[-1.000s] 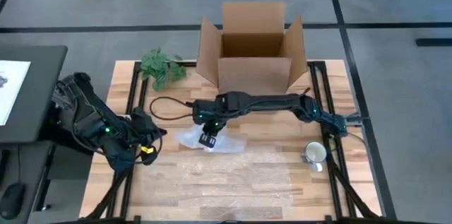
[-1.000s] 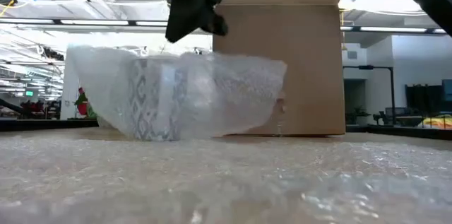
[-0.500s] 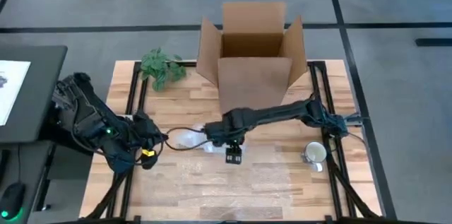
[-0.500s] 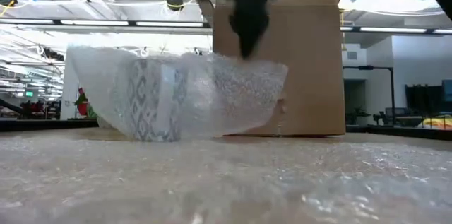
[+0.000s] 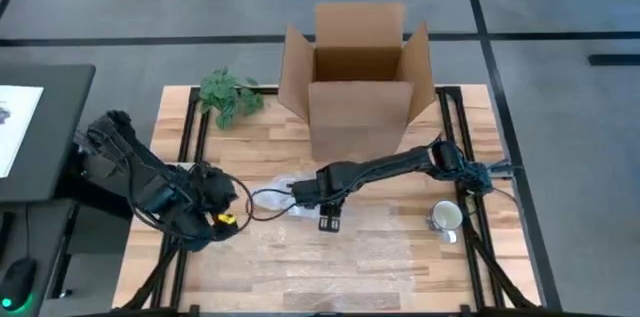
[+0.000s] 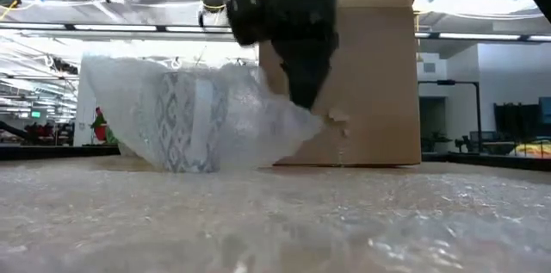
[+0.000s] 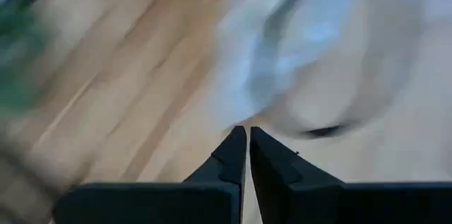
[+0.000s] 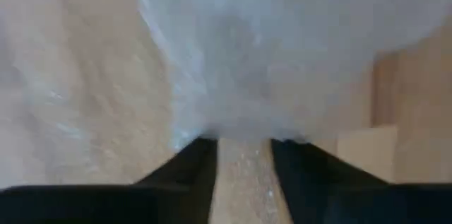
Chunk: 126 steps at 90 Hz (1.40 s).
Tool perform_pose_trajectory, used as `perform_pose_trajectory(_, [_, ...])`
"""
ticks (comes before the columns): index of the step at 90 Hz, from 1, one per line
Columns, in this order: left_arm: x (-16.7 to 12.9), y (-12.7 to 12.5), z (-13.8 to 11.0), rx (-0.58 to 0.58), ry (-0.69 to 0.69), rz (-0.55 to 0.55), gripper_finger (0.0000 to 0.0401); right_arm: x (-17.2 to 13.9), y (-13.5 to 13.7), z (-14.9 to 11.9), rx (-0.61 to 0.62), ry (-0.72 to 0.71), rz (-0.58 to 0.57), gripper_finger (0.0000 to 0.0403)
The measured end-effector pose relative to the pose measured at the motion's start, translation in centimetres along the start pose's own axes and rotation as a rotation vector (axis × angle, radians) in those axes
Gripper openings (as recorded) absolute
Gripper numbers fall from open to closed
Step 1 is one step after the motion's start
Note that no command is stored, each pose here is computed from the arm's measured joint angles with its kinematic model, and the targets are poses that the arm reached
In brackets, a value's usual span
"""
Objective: Wrap mug
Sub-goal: Wrap the white mug with bubble wrap
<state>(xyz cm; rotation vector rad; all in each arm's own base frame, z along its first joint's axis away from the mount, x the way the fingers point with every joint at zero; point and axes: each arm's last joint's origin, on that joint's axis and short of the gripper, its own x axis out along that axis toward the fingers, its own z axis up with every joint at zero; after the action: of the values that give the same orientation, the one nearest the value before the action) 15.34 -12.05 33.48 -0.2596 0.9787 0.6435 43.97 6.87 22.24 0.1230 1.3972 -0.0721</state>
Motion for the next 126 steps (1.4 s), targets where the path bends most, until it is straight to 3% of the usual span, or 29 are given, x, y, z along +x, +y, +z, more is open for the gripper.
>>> perform_pose_trajectory(5, [0.7, -0.5, 0.0, -0.017, 0.026, 0.018, 0.0000, -0.8, -0.2, 0.2, 0.005, -0.024, 0.006, 0.0026])
perform_pose_trajectory(10, [1.3, -0.7, 0.0, -0.017, 0.042, 0.022, 0.0000, -1.4, -0.4, 0.6, 0.018, -0.049, 0.012, 0.0011])
perform_pose_trajectory(38, [4.7, -0.8, -1.8, 0.041, 0.134, 0.083, 0.0000, -2.7, -1.5, 2.3, 0.094, -0.165, 0.051, 0.0001])
perform_pose_trajectory(63, [7.3, -2.0, -3.1, 0.049, 0.117, -0.008, 0.0000, -5.5, -1.9, 2.0, 0.100, -0.231, 0.078, 0.0000])
perform_pose_trajectory(89, [7.7, -2.4, -2.9, 0.067, 0.094, -0.052, 0.0000, -6.3, -2.3, 3.1, 0.149, -0.359, 0.105, 0.0000])
perform_pose_trajectory(108, [7.8, -2.5, -2.7, 0.067, 0.090, -0.059, 0.0000, -7.9, -0.9, 0.7, 0.174, -0.207, 0.190, 0.0012])
perform_pose_trajectory(126, [7.8, -2.5, -2.7, 0.069, 0.089, -0.063, 0.0000, -3.6, 0.5, -2.4, 0.184, 0.075, 0.149, 0.0107])
